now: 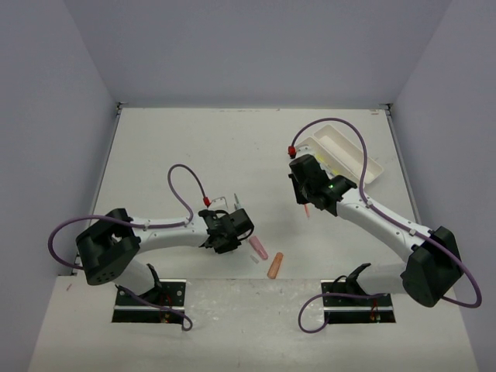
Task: Sort the stationery into containers
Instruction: Close the pen cap on the pen.
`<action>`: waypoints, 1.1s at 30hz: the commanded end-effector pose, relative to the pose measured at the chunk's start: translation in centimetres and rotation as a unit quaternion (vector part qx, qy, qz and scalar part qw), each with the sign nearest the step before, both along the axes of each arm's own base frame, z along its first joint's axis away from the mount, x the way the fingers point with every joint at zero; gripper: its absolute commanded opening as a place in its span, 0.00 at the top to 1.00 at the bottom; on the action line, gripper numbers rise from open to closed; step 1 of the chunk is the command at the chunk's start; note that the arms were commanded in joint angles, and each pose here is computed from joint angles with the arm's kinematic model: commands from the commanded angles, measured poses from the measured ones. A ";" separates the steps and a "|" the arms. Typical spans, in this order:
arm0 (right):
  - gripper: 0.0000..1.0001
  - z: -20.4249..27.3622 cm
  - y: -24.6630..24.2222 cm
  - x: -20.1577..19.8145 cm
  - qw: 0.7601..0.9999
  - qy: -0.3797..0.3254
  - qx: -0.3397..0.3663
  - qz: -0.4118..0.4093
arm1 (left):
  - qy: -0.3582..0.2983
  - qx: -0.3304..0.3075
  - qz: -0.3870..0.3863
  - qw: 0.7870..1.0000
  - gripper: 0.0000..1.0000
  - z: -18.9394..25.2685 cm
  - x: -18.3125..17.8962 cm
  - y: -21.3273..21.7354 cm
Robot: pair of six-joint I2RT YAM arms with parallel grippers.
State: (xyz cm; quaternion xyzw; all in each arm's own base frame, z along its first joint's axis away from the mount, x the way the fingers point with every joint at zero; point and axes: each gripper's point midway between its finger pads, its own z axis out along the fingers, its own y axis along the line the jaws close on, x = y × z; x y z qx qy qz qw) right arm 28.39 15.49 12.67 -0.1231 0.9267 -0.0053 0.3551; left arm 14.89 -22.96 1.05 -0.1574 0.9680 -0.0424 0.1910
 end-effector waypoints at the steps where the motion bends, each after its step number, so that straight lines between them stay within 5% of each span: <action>1: 1.00 0.9 0.5 0.3 1.000 -0.016 0.017 0.008 | 0.016 0.017 -0.013 1.000 0.87 -1.3 -1.1 1.1; 11: 1.00 1.5 1.4 0.0 0.998 -0.020 0.047 0.028 | 0.005 0.030 -0.043 0.999 0.86 -1.4 -1.0 1.8; 14: 1.00 3.2 2.5 -0.4 0.994 -0.040 0.091 0.050 | -0.031 0.007 -0.068 0.997 1.00 0.2 0.1 0.9; 17: 1.00 6.7 4.8 -2.0 0.973 -0.082 0.189 0.103 | -0.118 -0.052 -0.148 0.981 1.00 4.3 2.3 -2.1; 23: 1.00 10.0 7.2 -5.3 0.915 -0.139 0.341 0.163 | -0.306 -0.106 -0.207 0.923 1.00 16.6 7.0 -5.3; 27: 1.00 12.0 9.6 -9.0 0.848 -0.149 0.444 0.248 | -0.430 -0.166 -0.223 0.859 1.00 26.0 8.1 -6.3; 29: 1.00 13.2 10.7 -11.2 0.816 -0.137 0.492 0.270 | -0.515 -0.227 -0.238 0.791 1.00 32.7 7.2 -6.6; 33: 1.00 16.0 12.3 -13.8 0.787 -0.157 0.516 0.300 | -0.569 -0.286 -0.258 0.726 1.00 37.4 5.2 -6.3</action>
